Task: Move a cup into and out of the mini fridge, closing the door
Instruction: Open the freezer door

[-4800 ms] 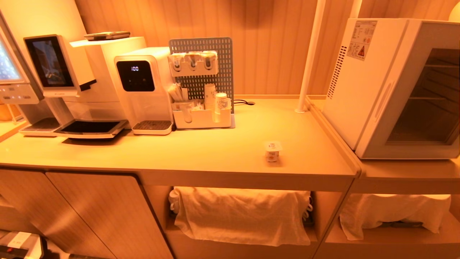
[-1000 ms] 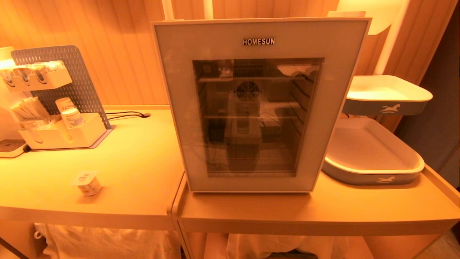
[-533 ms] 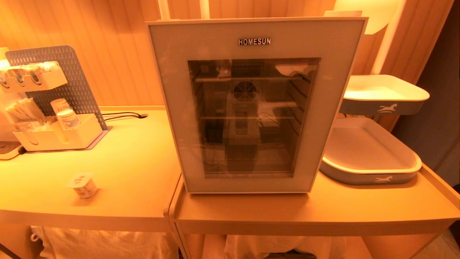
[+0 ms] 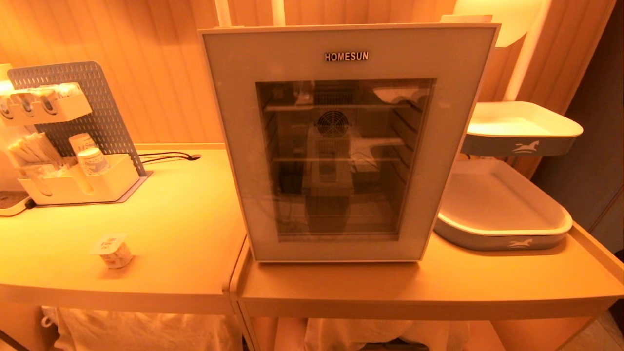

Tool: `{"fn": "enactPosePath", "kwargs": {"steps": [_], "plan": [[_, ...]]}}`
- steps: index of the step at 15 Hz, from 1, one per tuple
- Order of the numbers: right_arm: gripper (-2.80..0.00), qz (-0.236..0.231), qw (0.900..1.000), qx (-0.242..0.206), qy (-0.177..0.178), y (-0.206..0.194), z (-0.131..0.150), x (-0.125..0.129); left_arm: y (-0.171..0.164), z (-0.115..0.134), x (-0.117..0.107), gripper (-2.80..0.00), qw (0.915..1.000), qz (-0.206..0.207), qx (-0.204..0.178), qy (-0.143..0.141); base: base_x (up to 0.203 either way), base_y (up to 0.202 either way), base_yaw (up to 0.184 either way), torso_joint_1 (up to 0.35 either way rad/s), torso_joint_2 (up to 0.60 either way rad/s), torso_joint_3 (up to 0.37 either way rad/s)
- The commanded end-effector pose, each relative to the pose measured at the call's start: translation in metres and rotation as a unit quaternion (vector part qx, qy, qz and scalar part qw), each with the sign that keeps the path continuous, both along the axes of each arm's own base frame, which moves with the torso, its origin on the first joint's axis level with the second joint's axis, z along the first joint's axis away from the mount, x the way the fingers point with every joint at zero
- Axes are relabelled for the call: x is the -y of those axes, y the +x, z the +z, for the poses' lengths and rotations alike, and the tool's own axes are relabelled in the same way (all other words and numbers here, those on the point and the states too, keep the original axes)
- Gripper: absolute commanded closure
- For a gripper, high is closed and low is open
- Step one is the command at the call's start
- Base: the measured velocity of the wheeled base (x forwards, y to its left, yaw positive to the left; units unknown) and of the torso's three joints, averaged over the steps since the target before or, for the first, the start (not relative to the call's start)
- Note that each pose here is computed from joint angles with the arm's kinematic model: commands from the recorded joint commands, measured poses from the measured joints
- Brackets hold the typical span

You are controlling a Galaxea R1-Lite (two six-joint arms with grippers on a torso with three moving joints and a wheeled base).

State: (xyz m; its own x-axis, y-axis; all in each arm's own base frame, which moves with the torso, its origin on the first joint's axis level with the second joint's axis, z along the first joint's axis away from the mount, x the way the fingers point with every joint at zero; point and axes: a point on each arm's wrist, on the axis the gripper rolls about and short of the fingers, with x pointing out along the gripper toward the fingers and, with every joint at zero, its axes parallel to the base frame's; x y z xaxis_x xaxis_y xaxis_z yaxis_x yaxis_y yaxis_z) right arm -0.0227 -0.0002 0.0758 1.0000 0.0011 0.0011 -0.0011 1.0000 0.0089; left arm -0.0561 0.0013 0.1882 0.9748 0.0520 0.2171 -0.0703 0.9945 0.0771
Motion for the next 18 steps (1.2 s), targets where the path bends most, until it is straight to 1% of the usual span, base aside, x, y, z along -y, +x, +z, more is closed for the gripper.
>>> {"fn": "enactPosePath", "kwargs": {"steps": [1, 2, 3, 4, 5, 6, 7, 8, 9, 10, 11, 13, 14, 15, 16, 18], "plan": [[0.0, 0.0, 1.0, -0.001, 0.0, 0.0, 0.0, 0.0, 0.003, 0.086, 0.0, 0.0, 0.9998, 0.005, 0.016, -0.009, 0.0, 0.0, 0.0, 0.0, 0.0, 0.0], [0.0, 0.0, 1.0, -0.001, 0.0, 0.0, 0.0, 0.0, 0.025, 0.12, -0.001, 0.0, 0.9996, 0.005, -0.017, -0.02, 0.0, 0.0, 0.0, 0.0, 0.0, 0.0], [0.0, 0.0, 1.0, -0.001, 0.0, 0.0, 0.0, 0.0, 0.054, 0.14, 0.0, 0.0, 0.9977, -0.004, -0.06, -0.031, 0.0, 0.0, 0.0, 0.0, 0.0, 0.0], [0.0, 0.0, 1.0, -0.001, 0.0, 0.0, 0.0, 0.0, 0.084, 0.151, 0.001, 0.0, 0.9934, -0.02, -0.106, -0.04, 0.0, 0.0, 0.0, 0.0, 0.0, 0.0], [0.0, 0.0, 1.0, -0.001, 0.0, 0.0, 0.0, 0.0, 0.117, 0.155, 0.003, 0.0, 0.9856, -0.047, -0.155, -0.048, 0.0, 0.0, 0.0, 0.0, 0.0, 0.0], [0.0, 0.0, 1.0, -0.001, 0.0, 0.0, 0.0, 0.0, 0.152, 0.154, 0.004, 0.0, 0.9741, -0.082, -0.203, -0.057, 0.0, 0.0, 0.0, 0.0, 0.0, 0.0], [0.0, 0.0, 1.0, -0.001, 0.0, 0.0, 0.0, 0.0, 0.182, 0.151, 0.002, 0.0, 0.9604, -0.131, -0.236, -0.067, 0.0, 0.0, 0.0, 0.0, 0.0, 0.0], [0.0, 0.0, 1.0, -0.001, 0.0, 0.0, 0.0, 0.0, 0.209, 0.146, -0.001, 0.0, 0.9394, -0.21, -0.258, -0.082, 0.0, 0.0, 0.0, 0.0, 0.0, 0.0], [0.0, 0.0, 1.0, -0.001, 0.0, 0.0, 0.0, 0.0, 0.237, 0.137, -0.01, 0.0, 0.9173, -0.274, -0.272, -0.097, 0.0, 0.0, 0.0, 0.0, 0.0, 0.0], [0.0, 0.0, 1.0, -0.001, 0.0, 0.0, 0.0, 0.0, 0.263, 0.125, -0.021, 0.0, 0.902, -0.312, -0.28, -0.104, 0.0, 0.0, 0.0, 0.0, 0.0, 0.0], [0.0, 0.0, 1.0, -0.001, 0.0, 0.0, 0.0, 0.0, 0.287, 0.109, -0.03, 0.0, 0.8935, -0.331, -0.287, -0.101, 0.0, 0.0, 0.0, 0.0, 0.0, 0.0], [0.0, 0.0, 1.0, -0.001, 0.0, 0.0, 0.0, 0.0, 0.322, 0.075, -0.044, 0.0, 0.8834, -0.356, -0.291, -0.088, 0.0, 0.0, 0.0, 0.0, 0.0, 0.0], [0.0, 0.0, 1.0, -0.001, 0.0, 0.0, 0.0, 0.0, 0.334, 0.059, -0.049, 0.0, 0.8785, -0.374, -0.286, -0.08, 0.0, 0.0, 0.0, 0.0, 0.0, 0.0], [0.0, 0.0, 1.0, -0.001, 0.0, 0.0, 0.0, 0.0, 0.342, 0.049, -0.051, 0.0, 0.8738, -0.4, -0.268, -0.069, 0.0, 0.0, 0.0, 0.0, 0.0, 0.0], [0.0, 0.0, 1.0, -0.001, 0.0, 0.0, 0.0, 0.0, 0.346, 0.044, -0.052, 0.0, 0.8669, -0.422, -0.257, -0.065, 0.0, 0.0, 0.0, 0.0, 0.0, 0.0], [0.0, 0.0, 1.0, -0.001, 0.0, 0.0, 0.0, 0.0, 0.359, 0.034, -0.051, 0.0, 0.8491, -0.462, -0.248, -0.064, 0.0, 0.0, 0.0, 0.0, 0.0, 0.0]]}}
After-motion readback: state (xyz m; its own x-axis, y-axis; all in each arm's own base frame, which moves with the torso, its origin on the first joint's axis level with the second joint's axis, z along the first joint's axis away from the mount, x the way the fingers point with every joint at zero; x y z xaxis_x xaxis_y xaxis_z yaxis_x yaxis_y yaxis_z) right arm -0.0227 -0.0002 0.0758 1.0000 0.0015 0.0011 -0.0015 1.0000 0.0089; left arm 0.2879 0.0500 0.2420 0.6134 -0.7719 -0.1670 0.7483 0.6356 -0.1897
